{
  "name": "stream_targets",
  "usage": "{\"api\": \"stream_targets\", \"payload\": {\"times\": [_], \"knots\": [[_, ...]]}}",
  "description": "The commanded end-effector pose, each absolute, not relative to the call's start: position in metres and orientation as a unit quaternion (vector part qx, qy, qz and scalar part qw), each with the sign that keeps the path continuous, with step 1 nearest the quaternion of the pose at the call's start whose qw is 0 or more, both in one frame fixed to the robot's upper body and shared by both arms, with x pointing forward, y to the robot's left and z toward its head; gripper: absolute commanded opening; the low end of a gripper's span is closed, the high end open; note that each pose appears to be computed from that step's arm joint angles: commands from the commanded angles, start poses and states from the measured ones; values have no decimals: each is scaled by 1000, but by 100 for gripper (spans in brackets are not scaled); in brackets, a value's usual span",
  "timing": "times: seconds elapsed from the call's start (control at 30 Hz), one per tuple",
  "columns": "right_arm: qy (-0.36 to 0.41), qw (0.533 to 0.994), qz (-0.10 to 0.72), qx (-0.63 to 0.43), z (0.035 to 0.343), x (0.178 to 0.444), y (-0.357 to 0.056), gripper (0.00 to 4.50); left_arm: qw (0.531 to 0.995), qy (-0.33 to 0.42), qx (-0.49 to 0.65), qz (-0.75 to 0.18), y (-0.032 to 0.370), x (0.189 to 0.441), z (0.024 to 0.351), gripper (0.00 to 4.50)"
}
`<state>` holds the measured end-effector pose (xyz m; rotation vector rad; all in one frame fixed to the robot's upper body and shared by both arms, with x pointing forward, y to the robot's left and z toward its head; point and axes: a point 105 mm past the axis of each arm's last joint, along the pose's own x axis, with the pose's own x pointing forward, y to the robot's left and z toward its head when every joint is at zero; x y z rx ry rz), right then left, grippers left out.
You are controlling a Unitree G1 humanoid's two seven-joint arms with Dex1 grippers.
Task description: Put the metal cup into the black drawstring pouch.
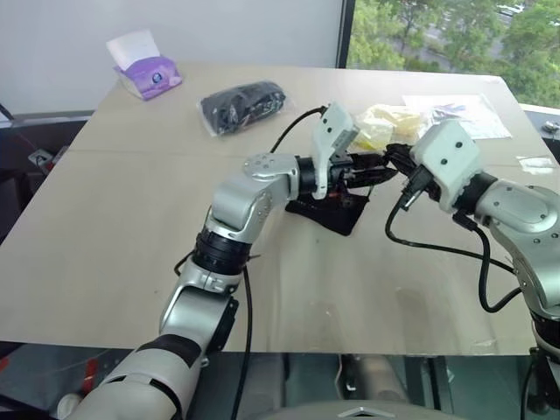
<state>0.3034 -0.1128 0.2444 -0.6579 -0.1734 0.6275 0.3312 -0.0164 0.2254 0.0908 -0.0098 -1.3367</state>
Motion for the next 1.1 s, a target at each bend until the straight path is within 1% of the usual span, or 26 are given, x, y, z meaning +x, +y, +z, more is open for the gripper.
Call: {"api": "stream_targets", "payload": {"times": [0.03,0.13,0.2,0.27,0.33,0.4,0.43,0.47,0.53,0.6,0.67,0.77,0.83,0.9,0.93,1.07,1.1], "knots": [[-112,890,299,-326,257,297,-108,0,775,-34,47,-629,-24,326,244,16],[-108,892,295,-327,256,298,-111,0,778,-30,48,-626,-24,327,242,16],[-102,899,282,-320,255,300,-117,0,783,-14,55,-619,-23,330,234,16],[-95,917,254,-291,256,307,-129,0,787,14,65,-614,-20,333,220,16],[-79,944,185,-263,258,321,-159,0,795,49,87,-599,-12,339,197,16],[-46,968,84,-234,254,336,-208,0,802,87,117,-579,1,345,171,16],[-26,975,38,-219,249,341,-232,0,805,97,126,-571,6,347,163,16],[-7,977,6,-213,241,343,-251,0,808,106,128,-565,10,348,159,16],[22,973,-25,-227,225,344,-274,0,813,116,132,-555,14,351,153,16],[38,973,-26,-228,211,344,-280,0,816,122,137,-549,17,352,148,16],[53,972,-2,-230,194,345,-273,0,819,123,146,-542,19,354,142,16],[65,972,66,-217,171,345,-246,0,830,78,170,-526,19,357,146,16],[69,971,101,-206,162,342,-235,0,836,63,128,-531,19,357,157,16],[75,970,116,-198,154,338,-231,63,836,43,89,-540,20,351,171,121],[78,970,125,-196,151,335,-229,93,840,31,81,-536,22,350,176,152],[69,968,155,-184,144,318,-227,290,867,-16,51,-496,43,344,199,344],[56,969,171,-171,144,309,-223,323,884,-25,45,-465,57,344,203,373]]}}
